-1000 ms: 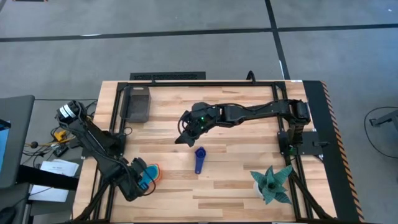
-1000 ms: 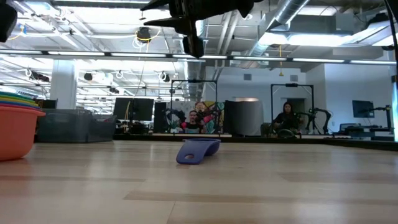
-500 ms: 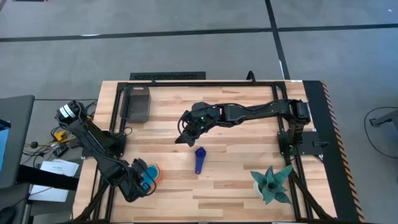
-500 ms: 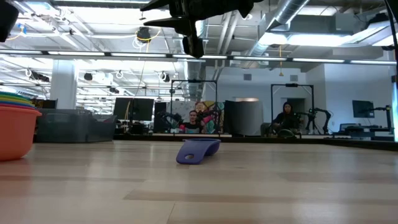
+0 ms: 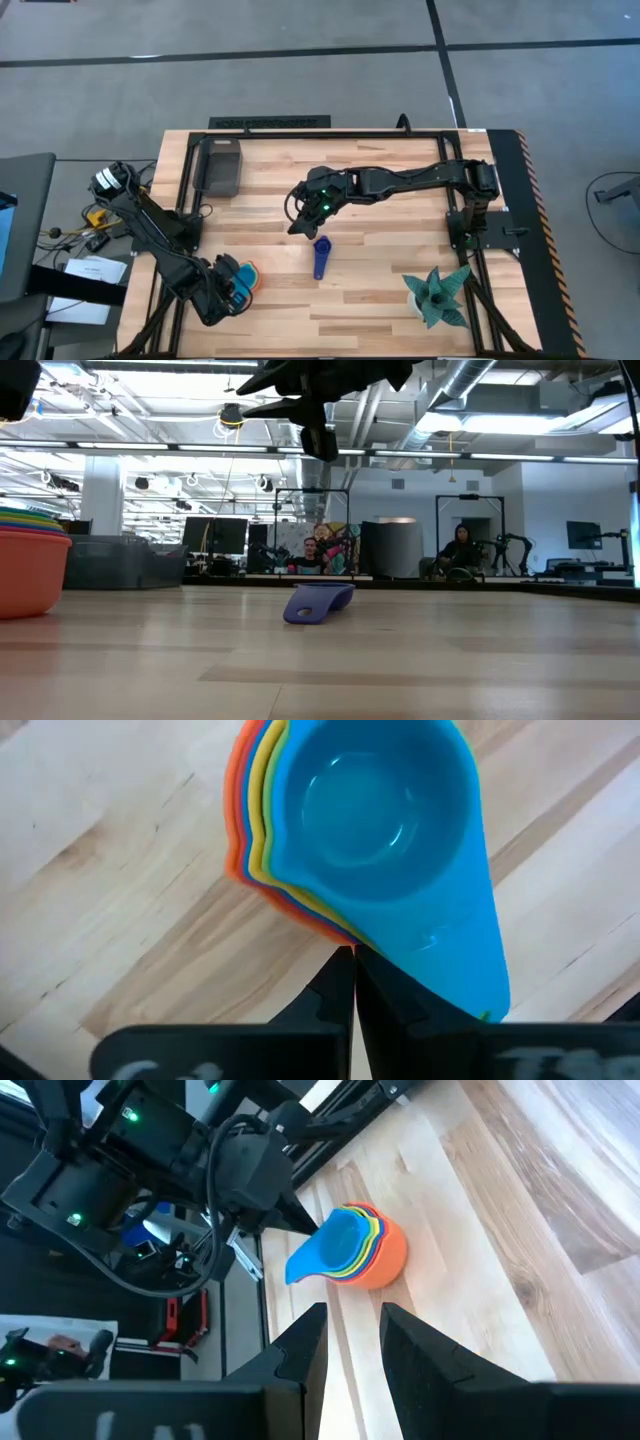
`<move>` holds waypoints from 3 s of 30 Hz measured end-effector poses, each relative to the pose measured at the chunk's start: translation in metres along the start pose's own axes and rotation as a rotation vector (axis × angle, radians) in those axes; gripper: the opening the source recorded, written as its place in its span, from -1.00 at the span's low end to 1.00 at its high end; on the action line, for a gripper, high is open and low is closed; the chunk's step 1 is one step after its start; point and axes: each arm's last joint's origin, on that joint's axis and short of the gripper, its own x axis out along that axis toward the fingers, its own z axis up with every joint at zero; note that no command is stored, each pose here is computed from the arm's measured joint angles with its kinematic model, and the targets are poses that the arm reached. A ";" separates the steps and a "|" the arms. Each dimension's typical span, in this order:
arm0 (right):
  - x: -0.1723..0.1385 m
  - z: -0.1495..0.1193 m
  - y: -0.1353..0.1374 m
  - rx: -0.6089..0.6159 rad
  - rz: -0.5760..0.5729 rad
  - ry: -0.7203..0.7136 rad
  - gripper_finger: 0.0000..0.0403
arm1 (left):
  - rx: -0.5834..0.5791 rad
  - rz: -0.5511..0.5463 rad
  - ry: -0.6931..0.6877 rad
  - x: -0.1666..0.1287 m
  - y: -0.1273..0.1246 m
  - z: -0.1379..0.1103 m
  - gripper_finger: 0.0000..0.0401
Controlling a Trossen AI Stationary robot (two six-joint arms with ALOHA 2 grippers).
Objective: Nest measuring cups in basket
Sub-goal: Stack the light blue measuring cup on top of the light green measuring cup, then stack the dark blue measuring cup on top of the light blue measuring cup
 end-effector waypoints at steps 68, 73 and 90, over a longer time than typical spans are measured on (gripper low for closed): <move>0.049 -0.088 -0.060 -0.031 -0.799 0.217 0.11 | -0.050 -0.208 -0.665 -0.072 0.015 0.085 -1.00; 0.044 -0.092 -0.063 -0.003 -0.842 0.277 0.11 | -0.049 -0.200 -0.677 -0.071 0.015 0.085 -1.00; 0.049 -0.091 -0.058 0.046 -0.765 0.246 0.10 | -0.059 -0.181 -0.689 -0.070 0.017 0.089 -1.00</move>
